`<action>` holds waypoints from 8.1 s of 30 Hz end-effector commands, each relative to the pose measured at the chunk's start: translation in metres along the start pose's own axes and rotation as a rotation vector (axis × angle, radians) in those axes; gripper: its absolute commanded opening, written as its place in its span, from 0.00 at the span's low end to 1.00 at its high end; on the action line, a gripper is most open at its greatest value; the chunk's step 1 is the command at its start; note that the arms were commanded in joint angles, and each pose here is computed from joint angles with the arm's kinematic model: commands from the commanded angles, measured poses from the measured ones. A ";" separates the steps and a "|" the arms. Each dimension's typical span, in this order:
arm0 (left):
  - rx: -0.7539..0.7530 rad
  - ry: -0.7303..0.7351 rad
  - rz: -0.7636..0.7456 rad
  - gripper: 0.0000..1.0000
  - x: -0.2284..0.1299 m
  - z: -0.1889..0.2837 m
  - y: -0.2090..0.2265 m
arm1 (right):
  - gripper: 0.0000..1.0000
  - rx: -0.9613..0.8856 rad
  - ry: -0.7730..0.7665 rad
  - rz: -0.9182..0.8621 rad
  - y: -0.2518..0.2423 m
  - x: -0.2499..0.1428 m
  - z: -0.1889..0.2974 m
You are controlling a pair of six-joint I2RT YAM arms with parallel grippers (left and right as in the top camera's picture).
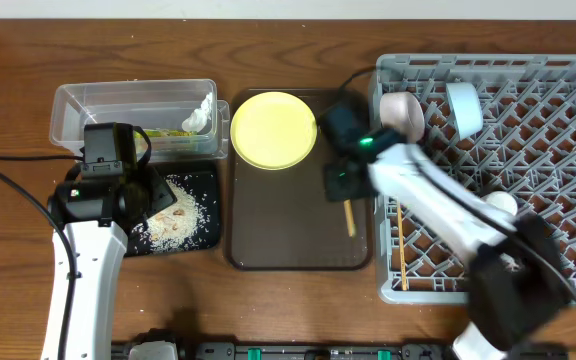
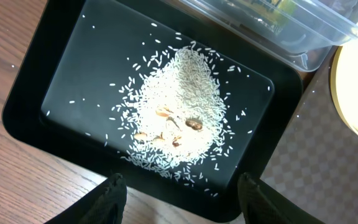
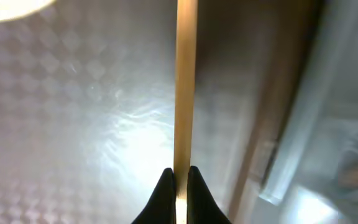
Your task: Sort waste into correct bins and load items into the dishwasher rack
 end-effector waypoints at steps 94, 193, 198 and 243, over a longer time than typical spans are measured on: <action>0.000 -0.013 0.014 0.61 0.002 0.003 0.001 | 0.01 0.014 -0.446 0.137 -0.023 0.088 0.019; -0.368 -0.481 -0.257 0.94 -0.092 0.097 0.028 | 0.99 -0.030 -0.559 -0.144 -0.156 -0.127 0.146; -0.368 -0.481 -0.257 0.94 -0.092 0.097 0.028 | 0.99 -0.029 -0.544 -0.146 -0.156 -0.130 0.145; -0.368 -0.481 -0.257 0.95 -0.092 0.097 0.028 | 0.99 -0.076 -1.308 0.140 -0.146 -0.124 0.068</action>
Point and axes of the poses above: each gripper's point midway between its finger pads, its own z axis back along the fingers, its own y axis along the line the jaws close on, x = y × z, the point moved 5 cm from there along z, back along the fingers, and after that the axes turned 1 degree about z, right-handed, at the moved point
